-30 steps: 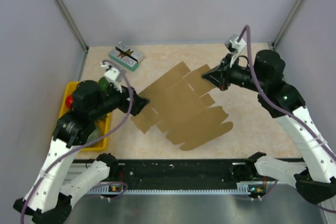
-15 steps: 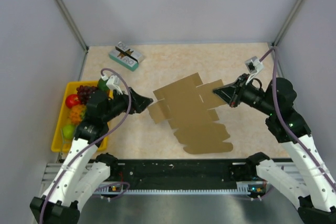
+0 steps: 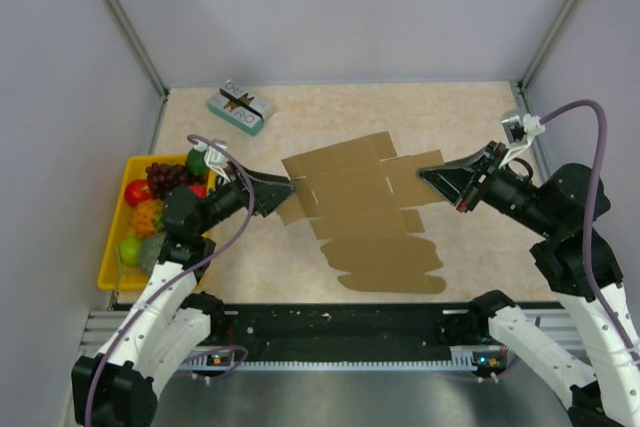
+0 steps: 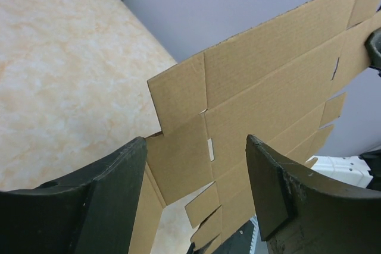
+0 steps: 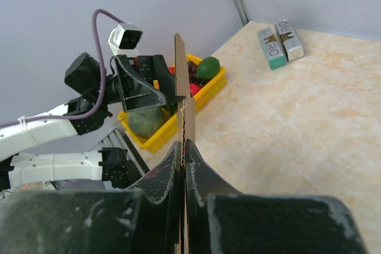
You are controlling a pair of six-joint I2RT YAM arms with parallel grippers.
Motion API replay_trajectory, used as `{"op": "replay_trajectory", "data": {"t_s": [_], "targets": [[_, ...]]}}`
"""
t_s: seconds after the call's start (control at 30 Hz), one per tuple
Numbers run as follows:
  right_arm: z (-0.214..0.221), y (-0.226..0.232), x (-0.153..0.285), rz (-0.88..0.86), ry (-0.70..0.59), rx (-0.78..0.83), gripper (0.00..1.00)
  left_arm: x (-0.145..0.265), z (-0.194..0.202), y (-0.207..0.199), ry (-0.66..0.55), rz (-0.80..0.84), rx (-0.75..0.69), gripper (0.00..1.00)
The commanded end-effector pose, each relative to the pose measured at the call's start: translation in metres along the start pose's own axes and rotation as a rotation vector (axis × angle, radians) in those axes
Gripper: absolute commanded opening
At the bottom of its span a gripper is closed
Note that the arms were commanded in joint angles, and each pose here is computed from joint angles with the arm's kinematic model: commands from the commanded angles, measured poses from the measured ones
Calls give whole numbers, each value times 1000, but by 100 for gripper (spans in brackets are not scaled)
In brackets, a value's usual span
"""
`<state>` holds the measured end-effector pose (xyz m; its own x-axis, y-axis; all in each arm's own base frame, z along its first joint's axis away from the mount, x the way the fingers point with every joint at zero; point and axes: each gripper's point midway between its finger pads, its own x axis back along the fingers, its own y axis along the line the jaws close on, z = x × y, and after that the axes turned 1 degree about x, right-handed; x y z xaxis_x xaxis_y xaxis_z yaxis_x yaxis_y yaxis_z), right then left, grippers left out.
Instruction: Fold the paper box
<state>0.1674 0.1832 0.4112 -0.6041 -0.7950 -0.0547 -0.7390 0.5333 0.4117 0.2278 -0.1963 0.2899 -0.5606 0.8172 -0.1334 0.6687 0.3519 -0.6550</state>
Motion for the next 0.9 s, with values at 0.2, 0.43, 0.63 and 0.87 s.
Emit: {"op": "replay_trajectory", "data": {"t_s": [0.2, 0.43, 0.63, 0.87], "targets": [[-30, 32, 8, -98, -68, -3, 0, -4, -37, -32, -87, 100, -108, 70], [-33, 35, 9, -105, -77, -15, 0, -2, -39, -46, -95, 192, -97, 44], [-7, 5, 3, -16, -34, 3, 0, 3, -38, -63, -75, 258, -129, 2], [53, -77, 16, 339, 233, 99, 79, 0, -43, -40, 36, 64, -326, 0]]}}
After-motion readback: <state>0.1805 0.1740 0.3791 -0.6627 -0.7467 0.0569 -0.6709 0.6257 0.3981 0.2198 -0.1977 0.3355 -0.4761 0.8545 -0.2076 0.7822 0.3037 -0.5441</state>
